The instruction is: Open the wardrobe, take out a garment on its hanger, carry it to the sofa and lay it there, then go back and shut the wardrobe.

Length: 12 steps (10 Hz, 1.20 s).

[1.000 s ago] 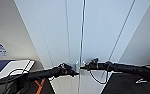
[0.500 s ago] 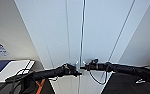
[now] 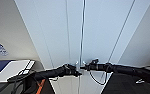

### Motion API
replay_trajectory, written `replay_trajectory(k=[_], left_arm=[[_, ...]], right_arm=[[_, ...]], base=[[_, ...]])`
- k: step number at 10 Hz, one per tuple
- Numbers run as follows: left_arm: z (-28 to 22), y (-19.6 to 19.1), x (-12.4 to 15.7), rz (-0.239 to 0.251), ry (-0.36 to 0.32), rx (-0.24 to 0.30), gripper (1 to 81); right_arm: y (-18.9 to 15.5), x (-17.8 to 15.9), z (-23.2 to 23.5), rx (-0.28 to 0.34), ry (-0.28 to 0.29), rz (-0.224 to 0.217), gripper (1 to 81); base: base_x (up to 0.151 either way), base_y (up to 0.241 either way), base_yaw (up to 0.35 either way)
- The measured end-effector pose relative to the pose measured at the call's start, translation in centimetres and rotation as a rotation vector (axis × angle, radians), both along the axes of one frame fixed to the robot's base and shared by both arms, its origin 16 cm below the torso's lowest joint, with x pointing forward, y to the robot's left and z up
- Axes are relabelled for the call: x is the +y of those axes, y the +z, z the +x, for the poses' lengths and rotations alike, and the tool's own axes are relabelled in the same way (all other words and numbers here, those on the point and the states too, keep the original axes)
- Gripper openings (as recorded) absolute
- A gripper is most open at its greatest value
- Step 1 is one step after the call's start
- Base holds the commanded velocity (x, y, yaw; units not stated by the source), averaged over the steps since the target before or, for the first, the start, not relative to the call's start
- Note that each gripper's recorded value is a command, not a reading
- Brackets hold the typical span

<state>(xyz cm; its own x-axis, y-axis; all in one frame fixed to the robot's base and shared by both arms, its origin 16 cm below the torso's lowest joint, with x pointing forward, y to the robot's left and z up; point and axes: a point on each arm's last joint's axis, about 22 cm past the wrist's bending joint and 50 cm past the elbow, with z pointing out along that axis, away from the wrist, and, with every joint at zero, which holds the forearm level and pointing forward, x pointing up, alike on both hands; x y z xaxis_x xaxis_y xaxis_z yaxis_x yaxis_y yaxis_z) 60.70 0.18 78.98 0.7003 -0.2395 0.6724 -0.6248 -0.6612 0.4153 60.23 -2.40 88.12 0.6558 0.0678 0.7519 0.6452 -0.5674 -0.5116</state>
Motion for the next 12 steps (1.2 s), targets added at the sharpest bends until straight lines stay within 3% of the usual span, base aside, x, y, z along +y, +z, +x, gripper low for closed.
replay_trajectory(k=[12], left_arm=[[-2.8,3.3,0.3,-0.067,-0.068,-0.029,81.1]], right_arm=[[-0.1,0.3,-1.0,-0.023,-0.016,0.069,81.1]], base=[[0.000,0.000,0.000]])
